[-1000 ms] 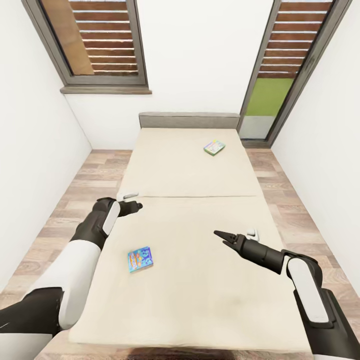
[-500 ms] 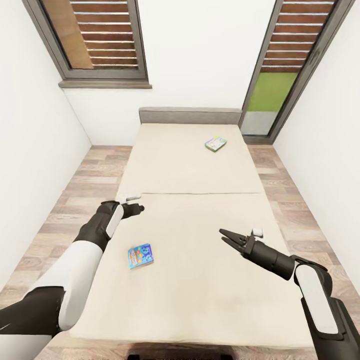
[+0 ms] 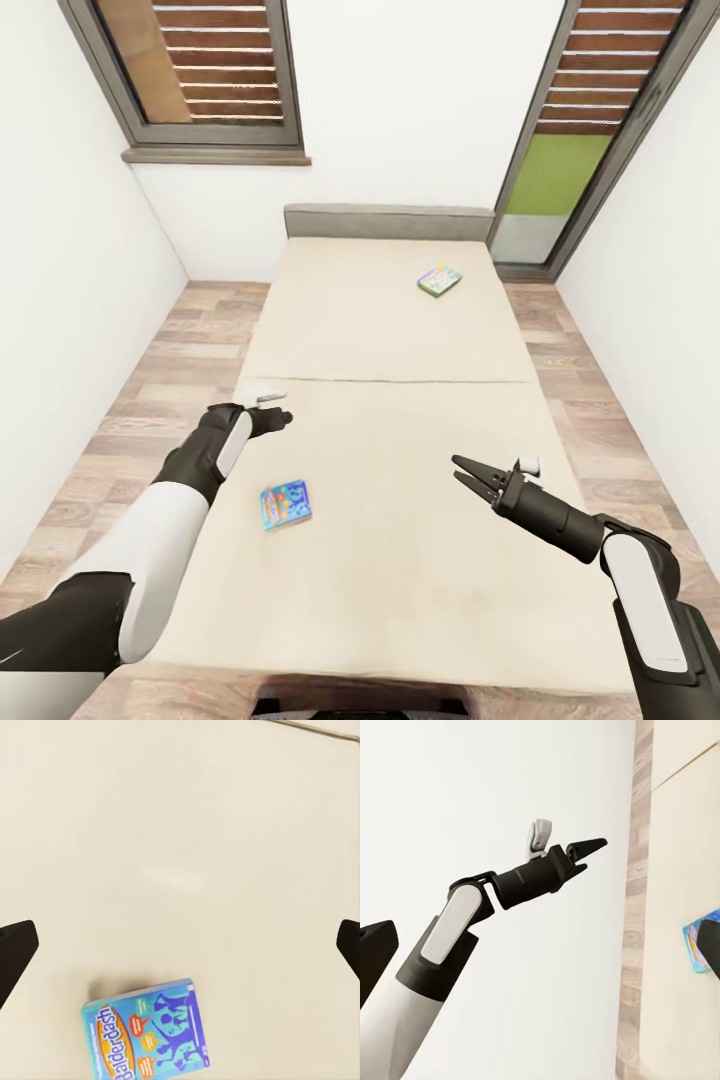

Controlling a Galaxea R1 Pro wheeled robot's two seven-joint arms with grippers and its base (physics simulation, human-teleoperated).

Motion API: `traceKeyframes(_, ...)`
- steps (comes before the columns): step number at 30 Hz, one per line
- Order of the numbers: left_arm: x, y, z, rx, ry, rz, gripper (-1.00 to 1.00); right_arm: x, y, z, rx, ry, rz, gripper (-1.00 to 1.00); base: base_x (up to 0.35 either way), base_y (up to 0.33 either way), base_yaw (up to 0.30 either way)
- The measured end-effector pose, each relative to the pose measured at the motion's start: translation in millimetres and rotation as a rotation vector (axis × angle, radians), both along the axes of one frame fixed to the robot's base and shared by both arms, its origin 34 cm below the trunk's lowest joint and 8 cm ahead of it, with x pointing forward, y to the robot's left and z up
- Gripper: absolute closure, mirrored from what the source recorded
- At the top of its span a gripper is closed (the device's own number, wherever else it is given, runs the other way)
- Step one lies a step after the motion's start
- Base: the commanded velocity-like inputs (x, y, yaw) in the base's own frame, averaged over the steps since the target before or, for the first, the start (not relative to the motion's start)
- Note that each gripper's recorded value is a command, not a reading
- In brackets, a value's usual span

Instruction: Put all the toys in the child's room - the three board games (two on the bed and one on the table), the two jigsaw puzzles on the table, and the tennis ball on the table - inside the toy box on the table in the child's room.

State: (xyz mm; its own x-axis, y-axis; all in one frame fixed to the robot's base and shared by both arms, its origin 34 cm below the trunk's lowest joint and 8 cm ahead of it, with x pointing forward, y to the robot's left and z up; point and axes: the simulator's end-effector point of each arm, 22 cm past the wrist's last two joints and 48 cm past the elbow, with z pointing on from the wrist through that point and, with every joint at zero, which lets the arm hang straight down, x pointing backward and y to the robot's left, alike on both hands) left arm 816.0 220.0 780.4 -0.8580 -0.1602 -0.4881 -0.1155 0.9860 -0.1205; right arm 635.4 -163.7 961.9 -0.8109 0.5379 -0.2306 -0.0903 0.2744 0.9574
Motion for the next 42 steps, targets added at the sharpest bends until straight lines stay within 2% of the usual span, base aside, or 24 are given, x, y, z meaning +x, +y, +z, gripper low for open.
traceKeyframes(11,-4,-8,-12,-0.009,0.017,-0.005,-1.00,-1,-1,-11,0.000,0.022,-0.002,-1.00,0.000,0.000,0.069)
traceKeyframes(42,-17,-13,-48,-0.014,0.068,-0.009,-1.00,-4,-1,-39,-0.002,0.076,-0.004,-1.00,0.000,0.000,0.069)
